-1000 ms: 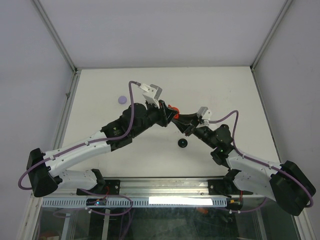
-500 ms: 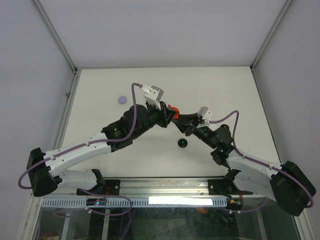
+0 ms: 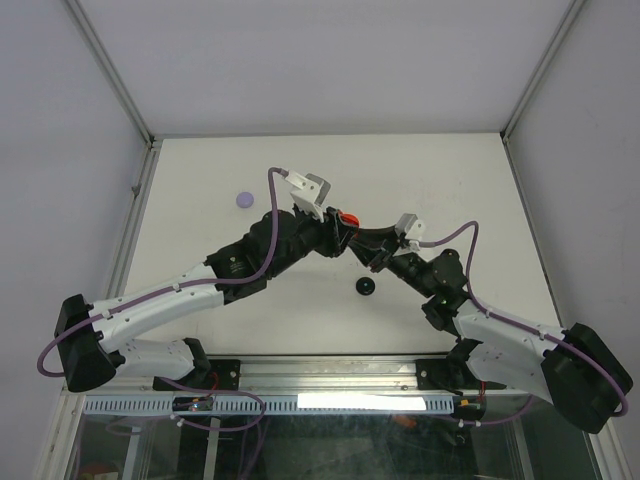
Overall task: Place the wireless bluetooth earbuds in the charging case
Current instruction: Place the earbud in the charging case, then move the earbud to the center of the board.
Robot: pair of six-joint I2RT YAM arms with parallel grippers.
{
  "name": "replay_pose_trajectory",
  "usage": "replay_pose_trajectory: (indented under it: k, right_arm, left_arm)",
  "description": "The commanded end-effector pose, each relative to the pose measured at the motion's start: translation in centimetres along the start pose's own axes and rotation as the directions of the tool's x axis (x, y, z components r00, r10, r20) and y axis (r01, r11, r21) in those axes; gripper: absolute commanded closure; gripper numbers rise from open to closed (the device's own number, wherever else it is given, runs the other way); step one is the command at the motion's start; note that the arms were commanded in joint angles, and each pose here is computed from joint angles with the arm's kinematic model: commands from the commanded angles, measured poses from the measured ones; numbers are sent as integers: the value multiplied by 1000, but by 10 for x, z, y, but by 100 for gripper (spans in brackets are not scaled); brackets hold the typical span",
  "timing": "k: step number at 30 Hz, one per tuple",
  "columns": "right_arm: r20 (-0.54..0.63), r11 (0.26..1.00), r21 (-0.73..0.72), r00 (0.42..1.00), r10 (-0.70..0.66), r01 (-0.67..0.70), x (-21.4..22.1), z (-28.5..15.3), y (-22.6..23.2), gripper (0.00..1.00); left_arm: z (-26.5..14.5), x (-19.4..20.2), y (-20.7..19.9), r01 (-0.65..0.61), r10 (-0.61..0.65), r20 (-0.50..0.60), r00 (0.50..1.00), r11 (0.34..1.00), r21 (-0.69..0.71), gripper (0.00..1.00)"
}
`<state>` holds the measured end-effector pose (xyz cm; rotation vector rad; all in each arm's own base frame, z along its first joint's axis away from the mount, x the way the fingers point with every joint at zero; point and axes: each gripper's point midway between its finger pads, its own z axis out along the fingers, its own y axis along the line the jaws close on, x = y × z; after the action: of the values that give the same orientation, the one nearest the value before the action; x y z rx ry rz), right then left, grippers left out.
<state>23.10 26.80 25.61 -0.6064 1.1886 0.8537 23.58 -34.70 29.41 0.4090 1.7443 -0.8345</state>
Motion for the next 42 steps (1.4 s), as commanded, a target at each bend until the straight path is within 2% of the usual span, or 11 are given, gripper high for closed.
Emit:
replay_pose_trajectory:
  k: [1,9,13,19,25,26,32,39,42]
  right_arm:
    - [124,1000,4,992,-29,29,-41,7,1,100]
    - [81,995,78,995,-67,61,-27,-1,-13,100]
    - [28,983,157,994,-102,97,-17,-12,-27,100]
    - [-27,953,275,992,-122,125,-8,-38,-45,100]
    - [-29,953,275,992,-121,125,-10,-55,-41,100]
    - [-35,937,326,992,-119,124,-10,-60,-50,100]
    - [-33,932,342,993,-114,118,-11,-64,-52,100]
    - [-39,935,329,992,-124,129,-13,-61,-50,100]
    - [-41,936,327,991,-126,132,-12,-61,-50,100]
  left_arm:
    - [-3,-12,-7,3,-4,32,999,1000,19,53]
    - [-18,-36,-12,36,-38,74,997,999,28,39]
    - [-18,-35,-1,17,-15,68,998,999,-29,32]
    - [2,-20,31,-7,8,5,1000,990,-140,21]
    - [35,-2,74,47,-64,-71,995,977,-210,19]
    - [41,1,83,56,-76,-80,994,972,-229,19]
    - [80,32,124,101,-167,-166,972,933,-345,22]
    - [122,72,161,105,-233,-232,944,882,-459,27]
    - [139,86,175,107,-255,-245,935,865,-490,33]
